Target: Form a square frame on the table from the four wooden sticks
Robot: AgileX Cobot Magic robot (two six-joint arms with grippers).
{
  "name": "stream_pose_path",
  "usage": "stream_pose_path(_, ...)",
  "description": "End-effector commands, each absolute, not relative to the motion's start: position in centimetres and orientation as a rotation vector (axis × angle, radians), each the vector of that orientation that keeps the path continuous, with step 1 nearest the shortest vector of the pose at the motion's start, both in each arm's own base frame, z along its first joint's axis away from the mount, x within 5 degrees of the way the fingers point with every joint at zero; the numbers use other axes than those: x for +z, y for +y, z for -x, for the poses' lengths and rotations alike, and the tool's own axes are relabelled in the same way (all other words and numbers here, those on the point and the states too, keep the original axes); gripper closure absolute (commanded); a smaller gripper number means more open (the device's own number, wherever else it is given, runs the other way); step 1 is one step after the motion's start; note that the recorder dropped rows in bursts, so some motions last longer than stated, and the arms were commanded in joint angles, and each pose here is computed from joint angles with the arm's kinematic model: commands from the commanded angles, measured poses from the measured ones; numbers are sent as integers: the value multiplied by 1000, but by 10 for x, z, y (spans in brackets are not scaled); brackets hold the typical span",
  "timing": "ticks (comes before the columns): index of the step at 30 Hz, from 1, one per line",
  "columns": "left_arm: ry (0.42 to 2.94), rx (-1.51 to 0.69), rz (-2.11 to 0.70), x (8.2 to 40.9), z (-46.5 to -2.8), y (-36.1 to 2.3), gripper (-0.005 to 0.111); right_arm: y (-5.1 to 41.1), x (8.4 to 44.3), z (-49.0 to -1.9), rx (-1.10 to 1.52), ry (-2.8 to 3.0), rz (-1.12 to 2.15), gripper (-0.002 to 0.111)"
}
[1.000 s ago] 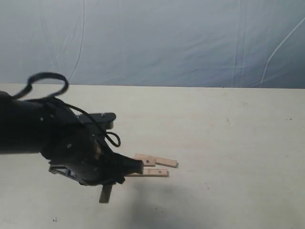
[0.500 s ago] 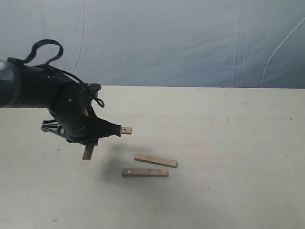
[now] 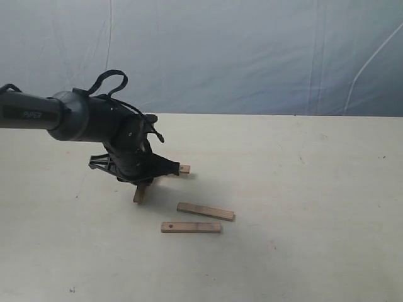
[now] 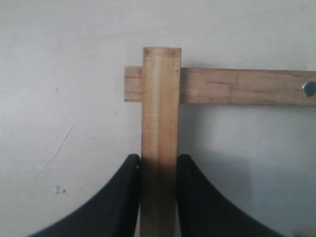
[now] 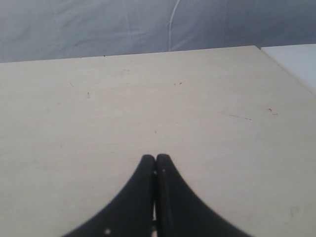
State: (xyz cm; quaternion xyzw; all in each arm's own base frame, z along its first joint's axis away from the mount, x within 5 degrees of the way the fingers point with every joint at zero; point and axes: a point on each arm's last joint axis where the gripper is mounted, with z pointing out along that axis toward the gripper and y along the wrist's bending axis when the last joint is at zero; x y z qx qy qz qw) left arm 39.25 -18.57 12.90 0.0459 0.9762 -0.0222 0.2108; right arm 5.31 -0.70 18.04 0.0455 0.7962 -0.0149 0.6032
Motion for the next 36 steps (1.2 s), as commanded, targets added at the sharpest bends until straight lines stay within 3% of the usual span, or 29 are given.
stream_pose_path(1,2712,-85,-105,126,-399,-190,107,-7,182,-53,-37,1830,-107,109)
stream_pose_path(6,2717,-109,-89,116,-401,-193,105,-7,182,-53,-37,1830,-107,109)
stream_pose_path(8,2718,-108,-85,117,-402,-193,95,-7,182,-53,-37,1830,-107,109)
stream_pose_path(10,2734,-130,-48,120,-401,-194,67,-7,182,-53,-37,1830,-107,109)
stream_pose_path(12,2726,-154,-24,130,-400,-194,54,-7,182,-53,-37,1830,-107,109)
stream_pose_path(13,2722,-153,-25,136,-399,-193,54,-7,182,-53,-37,1830,-107,109)
stream_pose_path(15,2713,-135,-47,160,-395,-187,60,-7,182,-53,-37,1830,-107,109)
stream_pose_path(16,2720,-104,-84,178,-391,-179,80,-7,182,-53,-37,1830,-107,109)
stream_pose_path(18,2730,-68,-176,208,-381,-162,106,-7,182,-53,-37,1830,-107,109)
stream_pose_path(24,2704,-292,-99,235,-344,-97,107,-7,182,-53,-37,1830,-107,109)
stream_pose_path(29,2515,-392,59,251,-295,-46,107,-7,182,-53,-37,1830,-107,109)
stream_pose_path(36,2143,-407,201,282,-212,-30,107,-7,182,-53,-37,1830,-107,109)
